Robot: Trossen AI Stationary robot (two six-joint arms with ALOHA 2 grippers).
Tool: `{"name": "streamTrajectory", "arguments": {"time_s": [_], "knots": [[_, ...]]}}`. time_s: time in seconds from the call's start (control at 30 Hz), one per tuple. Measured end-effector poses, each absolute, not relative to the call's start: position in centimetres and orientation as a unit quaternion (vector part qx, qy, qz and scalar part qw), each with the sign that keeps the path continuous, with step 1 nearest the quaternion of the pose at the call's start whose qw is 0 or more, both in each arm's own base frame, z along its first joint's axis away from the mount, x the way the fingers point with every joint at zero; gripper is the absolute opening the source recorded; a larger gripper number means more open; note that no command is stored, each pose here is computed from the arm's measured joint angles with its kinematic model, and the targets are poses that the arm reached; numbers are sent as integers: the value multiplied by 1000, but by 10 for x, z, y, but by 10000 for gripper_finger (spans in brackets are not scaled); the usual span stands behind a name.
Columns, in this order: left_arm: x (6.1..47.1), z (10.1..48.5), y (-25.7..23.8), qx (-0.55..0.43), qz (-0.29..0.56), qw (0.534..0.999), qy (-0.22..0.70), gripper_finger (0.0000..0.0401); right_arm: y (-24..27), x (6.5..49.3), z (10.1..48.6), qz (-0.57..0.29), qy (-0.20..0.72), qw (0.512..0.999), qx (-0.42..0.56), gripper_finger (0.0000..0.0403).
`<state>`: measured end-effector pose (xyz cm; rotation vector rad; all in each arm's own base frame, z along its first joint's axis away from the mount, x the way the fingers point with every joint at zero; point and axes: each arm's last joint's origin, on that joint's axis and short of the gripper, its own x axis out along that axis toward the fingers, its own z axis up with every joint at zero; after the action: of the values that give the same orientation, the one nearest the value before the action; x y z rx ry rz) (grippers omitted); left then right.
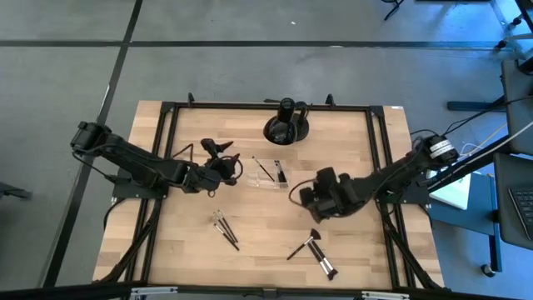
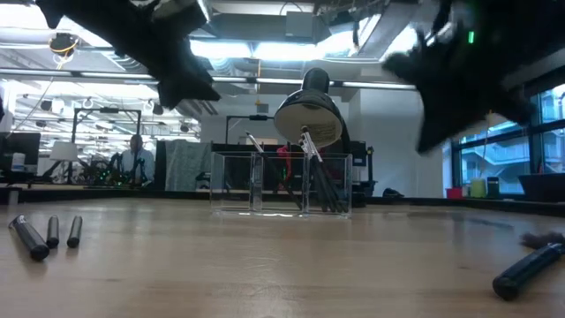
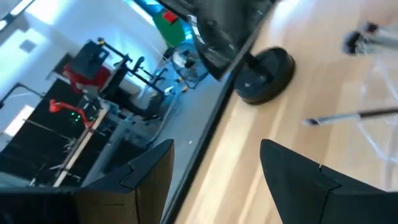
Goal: Pick & Place Makeup Supplies
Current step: Put the makeup brush into the transparent organizer
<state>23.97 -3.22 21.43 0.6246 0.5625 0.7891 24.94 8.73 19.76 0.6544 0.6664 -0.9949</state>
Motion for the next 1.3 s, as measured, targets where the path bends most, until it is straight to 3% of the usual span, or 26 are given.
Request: {"name": "streamTrajectory", "arguments": {"time_s": [0.13, 0.23, 0.4, 0.6, 0.73, 1.1, 1.3], "knots": [[231, 231, -32, 247, 386, 860, 225, 235, 103, 261, 228, -412, 282, 835, 231, 5], [220, 247, -34, 208, 379, 882, 186, 235, 106, 265, 239, -392, 289, 847, 215, 5], [202, 266, -39, 178, 355, 906, 148, 235, 83, 278, 231, -350, 393, 806, 272, 26], [187, 269, -42, 179, 349, 907, 154, 235, 68, 308, 190, -247, 469, 783, 327, 95], [181, 267, -40, 187, 363, 897, 168, 235, 69, 322, 164, -264, 498, 760, 322, 122], [180, 264, -40, 178, 362, 899, 171, 235, 67, 334, 149, -294, 483, 755, 332, 110], [180, 264, -40, 175, 359, 901, 170, 235, 66, 335, 136, -317, 499, 727, 350, 83]]}}
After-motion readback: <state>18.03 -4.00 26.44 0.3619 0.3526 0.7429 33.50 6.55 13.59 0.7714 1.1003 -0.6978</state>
